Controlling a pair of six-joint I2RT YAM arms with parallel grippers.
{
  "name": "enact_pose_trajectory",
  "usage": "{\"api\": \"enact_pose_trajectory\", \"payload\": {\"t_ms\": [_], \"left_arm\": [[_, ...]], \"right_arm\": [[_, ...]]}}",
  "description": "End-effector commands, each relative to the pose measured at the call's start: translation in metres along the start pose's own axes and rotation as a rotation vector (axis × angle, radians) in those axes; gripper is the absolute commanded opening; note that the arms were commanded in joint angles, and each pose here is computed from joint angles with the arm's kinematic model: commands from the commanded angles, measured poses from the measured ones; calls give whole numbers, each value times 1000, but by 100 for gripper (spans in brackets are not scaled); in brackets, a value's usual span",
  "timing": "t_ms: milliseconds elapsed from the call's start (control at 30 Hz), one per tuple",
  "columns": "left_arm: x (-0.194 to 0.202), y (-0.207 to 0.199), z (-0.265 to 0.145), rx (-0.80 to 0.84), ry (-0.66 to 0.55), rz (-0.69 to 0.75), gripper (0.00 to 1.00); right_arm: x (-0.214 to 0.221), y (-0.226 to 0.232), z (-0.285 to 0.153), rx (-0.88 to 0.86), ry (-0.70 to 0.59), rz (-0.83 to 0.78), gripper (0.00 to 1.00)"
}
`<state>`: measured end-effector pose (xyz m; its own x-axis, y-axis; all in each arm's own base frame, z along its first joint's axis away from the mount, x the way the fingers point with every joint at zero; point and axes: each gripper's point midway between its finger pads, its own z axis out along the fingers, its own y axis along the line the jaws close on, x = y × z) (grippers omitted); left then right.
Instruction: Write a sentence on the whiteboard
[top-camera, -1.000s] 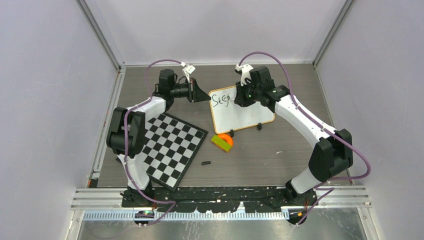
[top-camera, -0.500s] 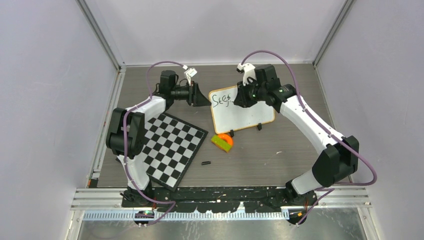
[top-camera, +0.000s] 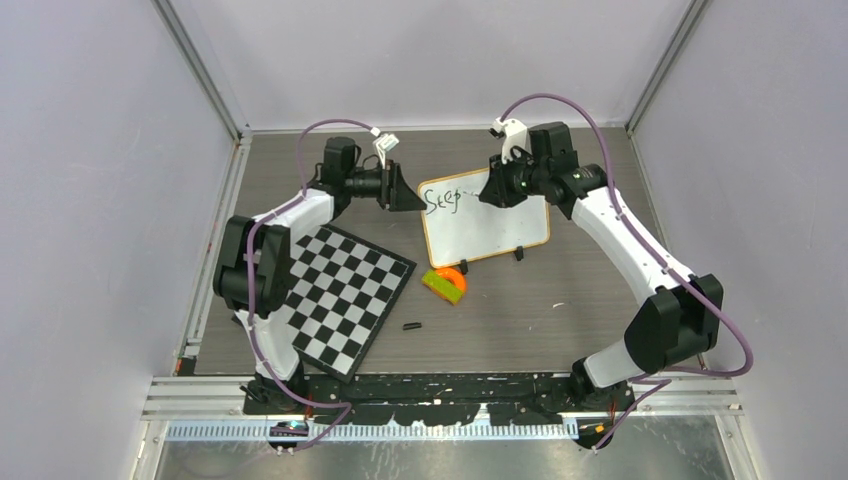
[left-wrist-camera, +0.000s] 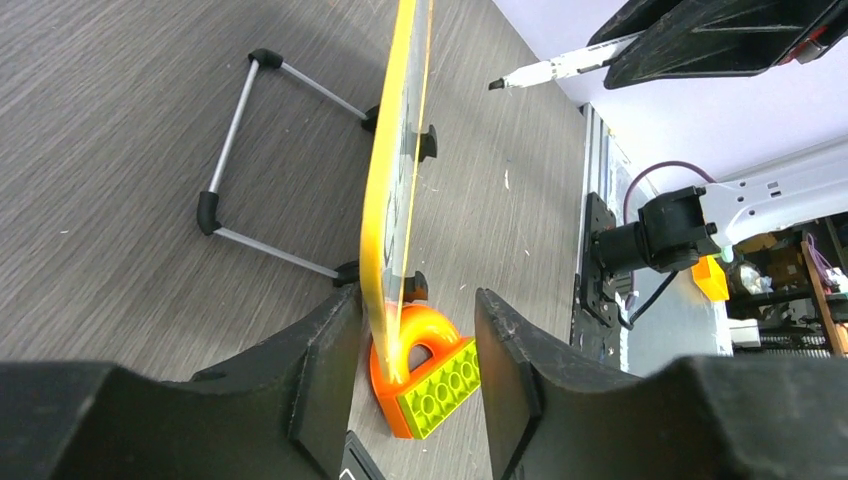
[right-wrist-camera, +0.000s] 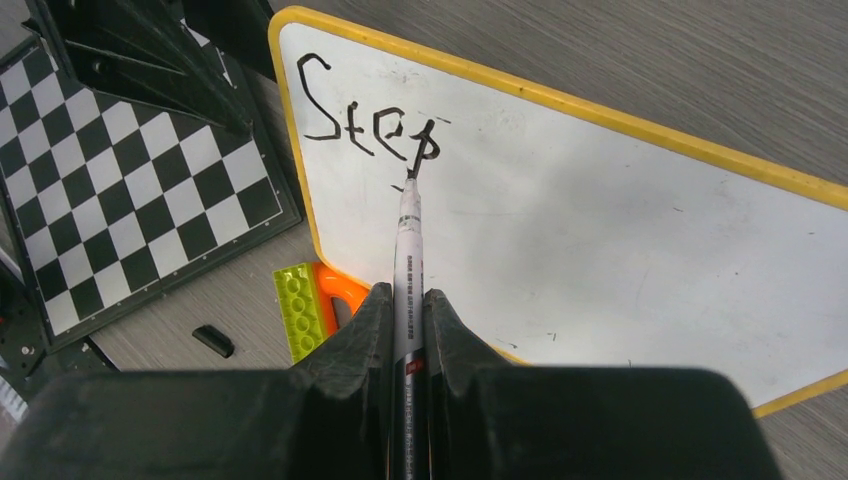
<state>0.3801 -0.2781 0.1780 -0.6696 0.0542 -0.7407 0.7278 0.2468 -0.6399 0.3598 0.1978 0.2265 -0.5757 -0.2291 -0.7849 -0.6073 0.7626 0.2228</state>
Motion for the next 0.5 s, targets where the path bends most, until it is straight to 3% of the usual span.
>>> {"api": "enact_pose_trajectory", "payload": {"t_ms": [0,267,467], "left_arm": [[-18,-12,5,33,-18,58,45],[-18,-2,9,17,-12,41,27],[-17,2,10,5,-10,45,6]], "right_arm": [[-13,-4,5,9,-39,-36,0],[1,-18,15,66,2,-35,0],[-1,-22,17,84,-12,-37,0]]}}
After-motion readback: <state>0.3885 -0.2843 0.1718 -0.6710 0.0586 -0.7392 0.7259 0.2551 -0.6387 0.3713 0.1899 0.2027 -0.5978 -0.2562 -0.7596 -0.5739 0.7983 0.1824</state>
